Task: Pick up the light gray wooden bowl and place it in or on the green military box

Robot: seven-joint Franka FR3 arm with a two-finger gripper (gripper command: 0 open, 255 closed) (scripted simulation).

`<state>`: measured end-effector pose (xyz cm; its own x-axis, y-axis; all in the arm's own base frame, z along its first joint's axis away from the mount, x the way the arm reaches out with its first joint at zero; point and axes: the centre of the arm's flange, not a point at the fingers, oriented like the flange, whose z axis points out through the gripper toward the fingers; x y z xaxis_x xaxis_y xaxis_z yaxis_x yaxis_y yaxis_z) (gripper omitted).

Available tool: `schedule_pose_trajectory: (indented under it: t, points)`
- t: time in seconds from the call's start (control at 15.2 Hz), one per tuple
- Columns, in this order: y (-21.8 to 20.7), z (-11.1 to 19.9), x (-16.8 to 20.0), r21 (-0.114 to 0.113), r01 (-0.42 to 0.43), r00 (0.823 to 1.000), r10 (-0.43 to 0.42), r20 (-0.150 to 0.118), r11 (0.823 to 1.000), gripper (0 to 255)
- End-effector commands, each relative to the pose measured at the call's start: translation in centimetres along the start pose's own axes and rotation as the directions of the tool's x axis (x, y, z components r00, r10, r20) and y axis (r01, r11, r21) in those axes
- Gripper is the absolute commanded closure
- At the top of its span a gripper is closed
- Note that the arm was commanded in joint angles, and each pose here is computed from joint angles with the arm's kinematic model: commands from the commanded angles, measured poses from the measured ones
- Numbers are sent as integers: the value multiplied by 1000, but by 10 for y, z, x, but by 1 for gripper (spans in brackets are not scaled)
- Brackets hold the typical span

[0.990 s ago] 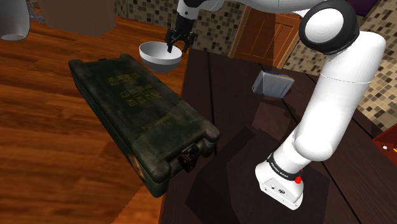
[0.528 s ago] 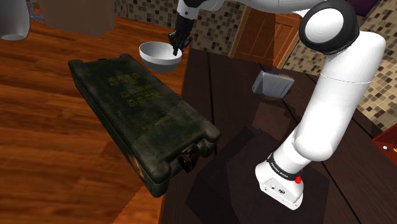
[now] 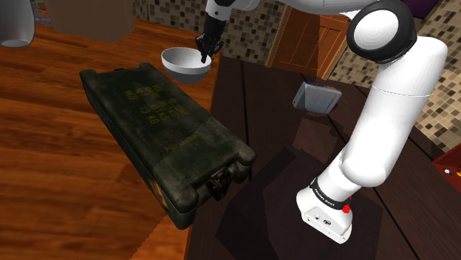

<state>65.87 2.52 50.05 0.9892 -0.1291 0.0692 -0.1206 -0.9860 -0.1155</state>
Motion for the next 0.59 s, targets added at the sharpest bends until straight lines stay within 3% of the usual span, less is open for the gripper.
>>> schedule_pose_trajectory:
  t: [0.0, 0.53]
  points:
    - [-1, -9, 0, 0, 0, 1000, 0, 0, 1000, 255]
    - [-6, -51, 3, 0, 0, 1000, 0, 0, 1000, 255]
